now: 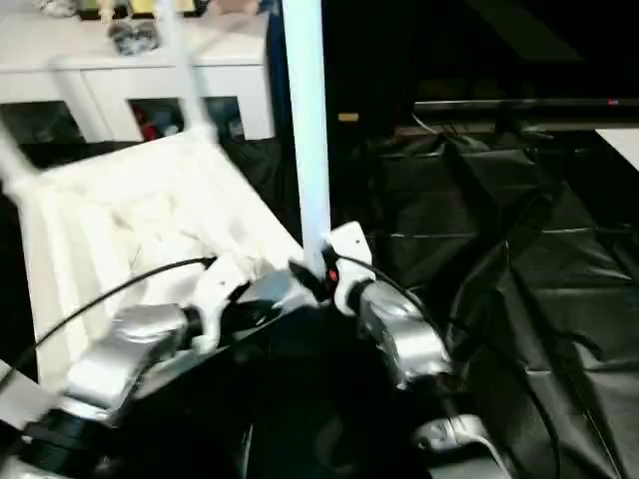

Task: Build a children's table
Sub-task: Rotate leg to tighten

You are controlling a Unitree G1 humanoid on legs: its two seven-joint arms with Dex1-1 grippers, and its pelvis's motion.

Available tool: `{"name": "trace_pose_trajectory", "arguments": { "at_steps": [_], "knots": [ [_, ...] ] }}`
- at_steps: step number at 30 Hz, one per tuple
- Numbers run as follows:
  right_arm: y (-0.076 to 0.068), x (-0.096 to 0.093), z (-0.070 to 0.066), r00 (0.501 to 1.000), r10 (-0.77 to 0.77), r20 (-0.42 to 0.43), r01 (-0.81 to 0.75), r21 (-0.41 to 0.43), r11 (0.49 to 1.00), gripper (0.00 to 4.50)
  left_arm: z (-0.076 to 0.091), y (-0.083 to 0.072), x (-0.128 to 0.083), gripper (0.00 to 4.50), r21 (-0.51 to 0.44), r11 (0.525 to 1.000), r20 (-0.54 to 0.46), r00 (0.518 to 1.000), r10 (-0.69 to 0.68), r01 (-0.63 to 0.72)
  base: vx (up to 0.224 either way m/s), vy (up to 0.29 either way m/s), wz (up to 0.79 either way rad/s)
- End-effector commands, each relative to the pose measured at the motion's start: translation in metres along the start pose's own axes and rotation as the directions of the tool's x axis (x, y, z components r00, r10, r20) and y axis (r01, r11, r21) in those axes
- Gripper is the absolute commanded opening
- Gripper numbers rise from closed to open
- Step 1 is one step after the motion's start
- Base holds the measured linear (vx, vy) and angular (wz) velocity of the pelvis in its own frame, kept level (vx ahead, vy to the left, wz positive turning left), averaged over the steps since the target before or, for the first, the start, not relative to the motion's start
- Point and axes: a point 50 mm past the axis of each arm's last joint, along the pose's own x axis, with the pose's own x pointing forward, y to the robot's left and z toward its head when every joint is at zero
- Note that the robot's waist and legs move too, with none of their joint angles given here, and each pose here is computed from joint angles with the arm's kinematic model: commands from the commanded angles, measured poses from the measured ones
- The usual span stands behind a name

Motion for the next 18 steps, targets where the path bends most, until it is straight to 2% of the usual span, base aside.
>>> {"name": "trace_pose_trajectory", "arguments": {
  "at_steps": [1, 2, 3, 7, 9, 10, 14, 17, 18],
  "knots": [
    [0.03, 0.009, -0.027, 0.983, 0.147, -0.112, -0.14, 0.062, 0.988, 3.34, 0.032, -0.031, 0.016, 0.0, 0.063, 0.987, 0.149, 0.976, -0.158, 0.15, 0.0, 0.0, 0.0],
    [0.029, 0.008, -0.025, 0.982, 0.154, -0.107, -0.15, 0.05, 0.987, 3.5, 0.032, -0.03, 0.015, 0.0, 0.068, 0.987, 0.15, 0.976, -0.157, 0.148, 0.0, 0.0, 0.0],
    [0.027, 0.006, -0.021, 0.981, 0.166, -0.096, -0.167, -0.006, 0.986, 3.5, 0.032, -0.027, 0.014, 0.0, 0.08, 0.987, 0.15, 0.978, -0.147, 0.136, 0.0, 0.0, 0.0],
    [0.023, 0.002, -0.016, 0.974, 0.215, -0.074, -0.219, -0.038, 0.975, 3.5, 0.03, -0.021, 0.009, 0.0, 0.09, 0.986, 0.141, 0.978, -0.152, 0.14, 0.0, 0.0, 0.0],
    [0.021, -0.01, -0.011, 0.939, 0.338, -0.053, -0.342, -0.094, 0.935, 3.5, 0.027, -0.016, 0.003, 0.0, 0.1, 0.979, 0.112, 0.976, -0.188, 0.177, 0.0, 0.0, 0.0],
    [0.021, -0.01, -0.011, 0.939, 0.34, -0.053, -0.343, -0.094, 0.934, 3.5, 0.026, -0.015, 0.002, 0.0, 0.1, 0.979, 0.112, 0.976, -0.189, 0.178, 0.0, 0.0, 0.0],
    [0.022, -0.033, -0.007, 0.837, 0.543, -0.069, -0.547, -0.146, 0.824, 3.5, 0.018, -0.014, -0.009, 0.0, 0.104, 0.946, 0.068, 0.947, -0.314, 0.306, 0.0, 0.0, 0.0],
    [0.022, -0.043, -0.008, 0.781, 0.617, -0.094, -0.624, -0.127, 0.771, 3.5, 0.015, -0.013, -0.015, 0.0, 0.103, 0.927, 0.051, 0.928, -0.368, 0.361, 0.0, 0.0, 0.0],
    [0.023, -0.049, -0.008, 0.749, 0.655, -0.101, -0.662, -0.115, 0.74, 3.5, 0.013, -0.011, -0.018, 0.0, 0.104, 0.918, 0.038, 0.921, -0.387, 0.382, 0.0, 0.0, 0.0]
  ]
}}
